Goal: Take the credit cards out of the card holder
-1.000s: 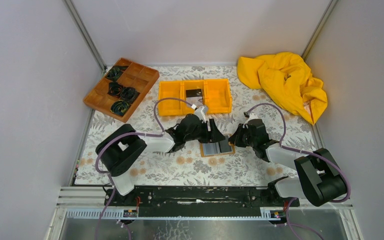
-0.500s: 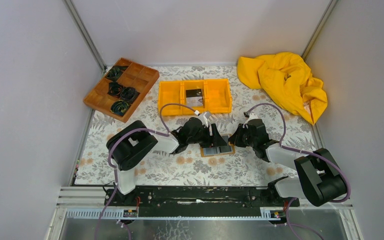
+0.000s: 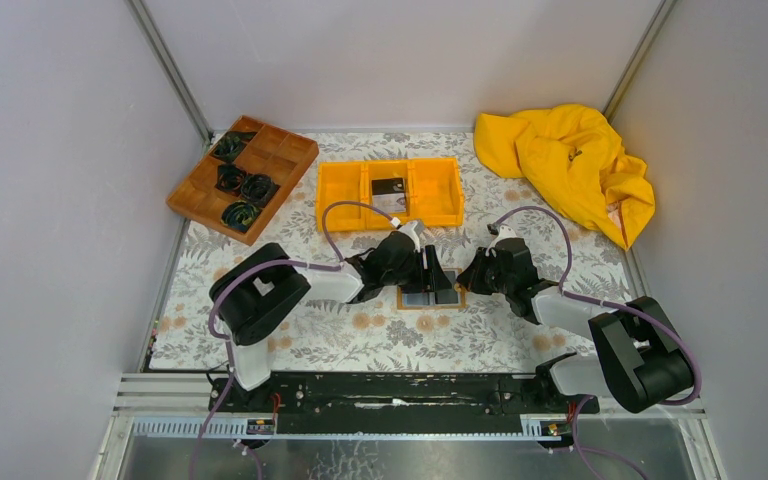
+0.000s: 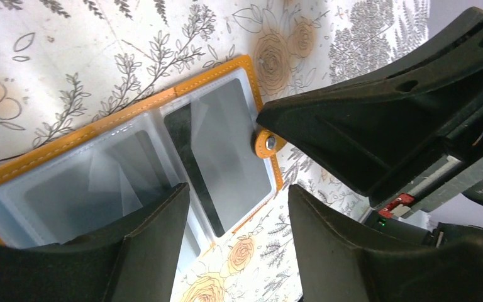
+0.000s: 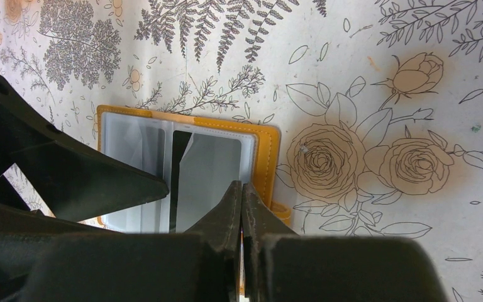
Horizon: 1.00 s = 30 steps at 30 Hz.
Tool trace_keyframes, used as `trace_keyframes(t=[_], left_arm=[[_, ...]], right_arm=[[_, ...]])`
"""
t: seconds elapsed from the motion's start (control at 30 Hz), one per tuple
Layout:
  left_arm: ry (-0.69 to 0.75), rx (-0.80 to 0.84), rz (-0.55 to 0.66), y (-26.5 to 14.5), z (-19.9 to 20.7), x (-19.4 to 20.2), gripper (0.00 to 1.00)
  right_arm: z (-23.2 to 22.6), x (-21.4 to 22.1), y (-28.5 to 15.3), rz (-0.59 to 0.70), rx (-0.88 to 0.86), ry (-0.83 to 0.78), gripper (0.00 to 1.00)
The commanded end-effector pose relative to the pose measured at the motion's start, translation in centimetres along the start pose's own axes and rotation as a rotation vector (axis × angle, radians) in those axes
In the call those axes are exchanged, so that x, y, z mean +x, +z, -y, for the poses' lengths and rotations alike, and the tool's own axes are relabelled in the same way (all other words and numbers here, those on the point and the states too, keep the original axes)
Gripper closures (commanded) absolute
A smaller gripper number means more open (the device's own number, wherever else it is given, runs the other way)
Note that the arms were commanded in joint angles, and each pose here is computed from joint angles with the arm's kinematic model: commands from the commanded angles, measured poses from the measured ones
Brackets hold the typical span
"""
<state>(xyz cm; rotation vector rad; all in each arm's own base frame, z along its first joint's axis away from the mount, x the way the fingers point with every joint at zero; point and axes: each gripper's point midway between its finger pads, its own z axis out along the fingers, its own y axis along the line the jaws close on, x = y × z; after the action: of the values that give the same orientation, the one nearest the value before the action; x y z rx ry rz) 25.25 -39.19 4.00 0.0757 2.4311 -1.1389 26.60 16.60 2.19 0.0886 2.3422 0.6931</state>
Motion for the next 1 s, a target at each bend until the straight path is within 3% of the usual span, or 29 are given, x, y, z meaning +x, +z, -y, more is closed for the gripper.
trace_keyframes(t=[0.0,0.23,0.4,0.73,0.97], left_arm=[[0.027,-0.117,0.011,-0.3,-1.8,-0.1,0.34],[0.024,-0.114,-0.009,0.1,-1.6,0.4,0.34],[0.008,0.004,-0.012,0.2,0.2,0.8,0.35],[0.025,0.064,0.019,-0.2,1.3,0.3,0.35],[0.022,0.061,0.02,-0.2,1.2,0.3,0.35]], right_arm=[[-0.9,-1.2,0.0,0.036,-0.038,-0.023,1.0],[-0.9,-1.2,0.0,0.037,-0.038,-0.022,1.0],[-1.0,-1.1,0.0,0.031,-0.043,-0.024,1.0],[-1.7,-0.4,0.5,-0.007,-0.093,-0.019,1.0],[-0.8,-1.9,-0.7,0.087,-0.027,-0.015,1.0]])
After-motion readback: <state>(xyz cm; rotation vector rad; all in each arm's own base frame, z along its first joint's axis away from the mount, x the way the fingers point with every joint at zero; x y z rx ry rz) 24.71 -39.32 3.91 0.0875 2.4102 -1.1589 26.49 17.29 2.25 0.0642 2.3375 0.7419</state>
